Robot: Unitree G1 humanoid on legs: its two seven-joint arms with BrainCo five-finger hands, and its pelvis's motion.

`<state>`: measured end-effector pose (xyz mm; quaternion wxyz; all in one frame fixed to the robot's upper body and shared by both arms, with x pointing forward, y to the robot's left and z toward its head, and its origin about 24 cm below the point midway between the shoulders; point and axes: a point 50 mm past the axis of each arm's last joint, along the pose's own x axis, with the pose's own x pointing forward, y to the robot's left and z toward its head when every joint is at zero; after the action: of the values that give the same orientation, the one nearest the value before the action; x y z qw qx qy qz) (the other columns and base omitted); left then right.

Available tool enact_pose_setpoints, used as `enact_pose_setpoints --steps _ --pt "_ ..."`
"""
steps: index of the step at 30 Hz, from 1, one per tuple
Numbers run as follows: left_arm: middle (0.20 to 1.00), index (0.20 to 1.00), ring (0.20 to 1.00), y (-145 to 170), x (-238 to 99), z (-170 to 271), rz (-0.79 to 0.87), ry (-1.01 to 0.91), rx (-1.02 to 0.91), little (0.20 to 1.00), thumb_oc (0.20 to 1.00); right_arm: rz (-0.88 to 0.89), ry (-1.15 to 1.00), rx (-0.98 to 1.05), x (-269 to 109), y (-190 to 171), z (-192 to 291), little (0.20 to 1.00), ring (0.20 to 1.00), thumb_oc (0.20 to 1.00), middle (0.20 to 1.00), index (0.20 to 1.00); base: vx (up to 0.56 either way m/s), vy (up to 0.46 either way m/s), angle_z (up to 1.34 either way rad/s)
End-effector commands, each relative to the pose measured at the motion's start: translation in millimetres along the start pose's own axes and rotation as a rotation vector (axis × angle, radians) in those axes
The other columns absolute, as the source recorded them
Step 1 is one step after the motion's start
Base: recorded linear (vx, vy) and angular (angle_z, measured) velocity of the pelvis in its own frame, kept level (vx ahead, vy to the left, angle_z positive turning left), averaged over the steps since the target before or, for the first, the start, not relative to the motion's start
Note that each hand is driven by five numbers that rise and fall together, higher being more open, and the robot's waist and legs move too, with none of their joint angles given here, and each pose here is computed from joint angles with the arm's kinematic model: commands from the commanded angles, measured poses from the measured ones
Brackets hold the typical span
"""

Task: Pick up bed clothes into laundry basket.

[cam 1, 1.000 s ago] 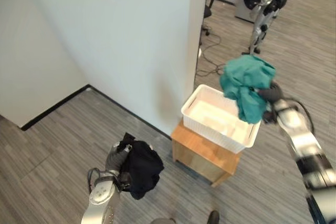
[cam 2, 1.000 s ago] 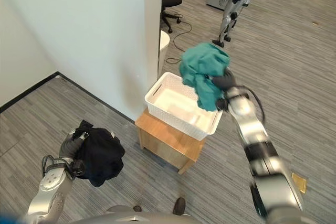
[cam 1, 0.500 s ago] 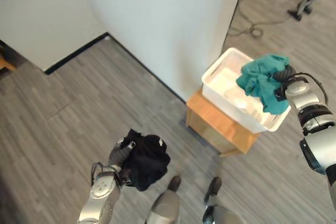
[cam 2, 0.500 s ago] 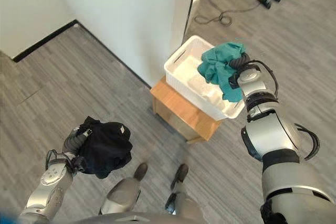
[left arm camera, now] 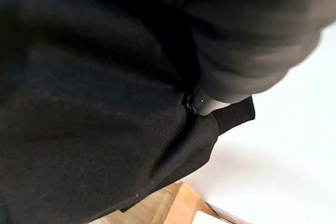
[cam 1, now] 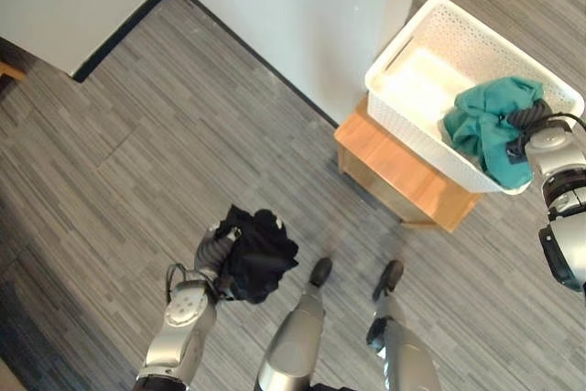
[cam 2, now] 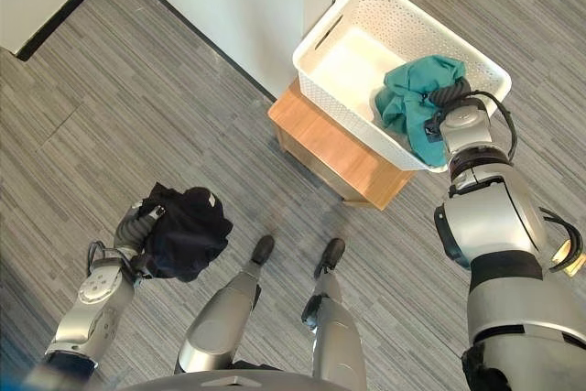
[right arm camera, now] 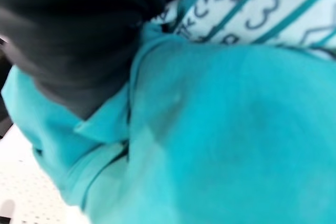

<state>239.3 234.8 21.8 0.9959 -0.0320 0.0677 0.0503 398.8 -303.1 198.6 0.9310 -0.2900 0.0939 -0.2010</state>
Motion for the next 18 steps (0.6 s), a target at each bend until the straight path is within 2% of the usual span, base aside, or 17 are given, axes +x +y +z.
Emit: enact_pose_setpoints --steps 1,5,9,10,13,18 --pt "0.200 0.200 0.200 0.0 -5.9 22.8 -0.021 -0.115 -0.017 0.200 0.200 -0.056 -0.184 0.054 -2.5 -17.9 56.1 1.000 1.000 1.000 1.000 1.000 0.04 0.025 -0.16" --pt "0.200 0.200 0.200 4.0 -4.0 29.1 -0.002 -0.142 -0.003 0.200 0.200 0.057 -0.348 0.148 -13.8 18.0 93.8 1.000 1.000 1.000 1.000 1.000 0.05 0.026 -0.16" --pt "0.200 0.200 0.200 6.0 -3.3 33.6 0.010 -0.160 0.002 0.200 0.200 0.142 -0.473 0.132 -28.5 44.8 116.3 1.000 1.000 1.000 1.000 1.000 0.07 0.034 -0.16" --pt "0.200 0.200 0.200 5.6 -1.0 41.4 0.012 -0.192 0.018 0.200 0.200 0.194 -0.608 0.137 -47.1 59.7 135.5 1.000 1.000 1.000 1.000 1.000 0.08 0.042 -0.23" --pt "0.200 0.200 0.200 5.6 5.2 56.4 0.010 -0.250 0.064 0.200 0.200 0.257 -0.718 0.091 -65.6 70.6 133.8 1.000 1.000 1.000 1.000 1.000 0.08 0.029 -0.16" --pt "0.200 0.200 0.200 4.7 8.5 71.7 -0.001 -0.309 0.091 0.200 0.200 0.303 -0.741 0.031 -73.1 73.7 117.0 1.000 1.000 1.000 1.000 1.000 0.05 0.015 -0.13"
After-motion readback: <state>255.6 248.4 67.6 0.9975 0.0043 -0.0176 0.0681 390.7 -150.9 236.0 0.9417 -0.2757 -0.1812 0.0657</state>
